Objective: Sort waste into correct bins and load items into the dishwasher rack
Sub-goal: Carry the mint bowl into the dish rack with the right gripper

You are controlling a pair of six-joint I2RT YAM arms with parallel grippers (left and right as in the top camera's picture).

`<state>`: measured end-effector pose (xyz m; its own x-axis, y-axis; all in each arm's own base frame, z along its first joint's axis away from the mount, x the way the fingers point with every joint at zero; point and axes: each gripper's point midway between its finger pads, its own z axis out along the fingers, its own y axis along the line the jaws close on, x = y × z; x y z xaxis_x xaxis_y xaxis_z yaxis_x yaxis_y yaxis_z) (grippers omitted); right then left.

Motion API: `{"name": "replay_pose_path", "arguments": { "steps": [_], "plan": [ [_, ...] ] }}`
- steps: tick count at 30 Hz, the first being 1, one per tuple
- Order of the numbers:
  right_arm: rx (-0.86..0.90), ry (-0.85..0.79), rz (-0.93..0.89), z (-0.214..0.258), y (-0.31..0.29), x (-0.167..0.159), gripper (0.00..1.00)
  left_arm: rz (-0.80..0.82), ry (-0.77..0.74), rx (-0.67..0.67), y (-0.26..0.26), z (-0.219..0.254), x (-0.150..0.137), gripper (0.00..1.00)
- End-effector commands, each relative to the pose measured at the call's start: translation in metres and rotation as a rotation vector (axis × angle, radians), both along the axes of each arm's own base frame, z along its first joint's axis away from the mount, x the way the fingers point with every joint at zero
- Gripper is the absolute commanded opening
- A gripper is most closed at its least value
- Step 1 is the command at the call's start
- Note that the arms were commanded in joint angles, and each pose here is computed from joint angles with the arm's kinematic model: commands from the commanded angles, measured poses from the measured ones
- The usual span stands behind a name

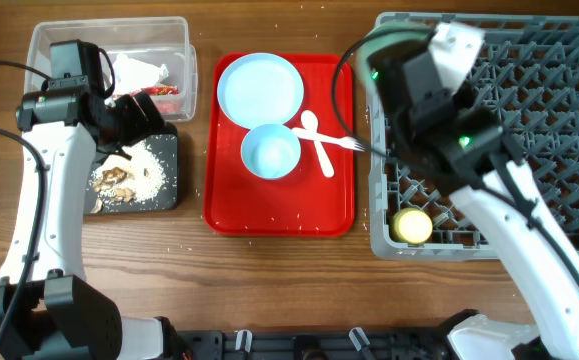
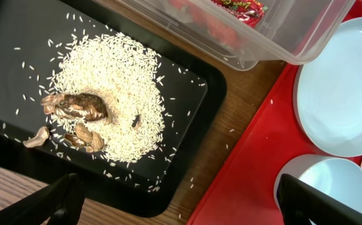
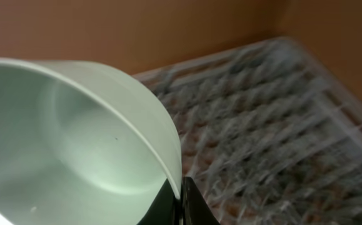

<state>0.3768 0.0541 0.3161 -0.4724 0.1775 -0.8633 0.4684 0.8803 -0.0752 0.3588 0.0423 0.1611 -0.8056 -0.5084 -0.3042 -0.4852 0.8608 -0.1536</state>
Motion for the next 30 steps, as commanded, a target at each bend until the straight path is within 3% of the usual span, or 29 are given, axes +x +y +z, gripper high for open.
{"name": "replay_pose_path", "arguments": {
  "steps": [1, 5, 8, 12, 20, 23, 30],
  "plan": [
    [-0.217, 0.008, -0.165, -0.007, -0.048, 0.034, 0.04, 0.011, -0.005, 0.013, 0.004, 0.001, -0.001, 1.0],
    [-0.399, 0.072, -0.224, -0.039, -0.076, 0.086, 0.04, 0.011, -0.005, 0.013, 0.004, 0.001, -0.001, 1.0],
    [-0.509, 0.086, -0.167, -0.056, -0.069, 0.125, 0.04, 0.011, -0.005, 0.013, 0.004, 0.001, -0.002, 1.0],
    [-0.602, 0.148, -0.124, -0.083, -0.064, 0.146, 0.04, 0.011, -0.005, 0.013, 0.005, 0.001, -0.001, 1.0],
    [-0.636, 0.263, -0.075, -0.131, -0.059, 0.151, 0.04, 0.011, -0.004, 0.013, 0.005, 0.001, -0.002, 1.0],
    [-0.603, 0.305, 0.025, -0.148, -0.047, 0.154, 0.04, 0.011, -0.005, 0.013, 0.004, 0.001, -0.002, 1.0],
    [-0.593, 0.358, 0.045, -0.159, -0.045, 0.145, 0.05, 0.011, -0.004, 0.013, 0.005, 0.001, -0.002, 1.0]
  ]
}}
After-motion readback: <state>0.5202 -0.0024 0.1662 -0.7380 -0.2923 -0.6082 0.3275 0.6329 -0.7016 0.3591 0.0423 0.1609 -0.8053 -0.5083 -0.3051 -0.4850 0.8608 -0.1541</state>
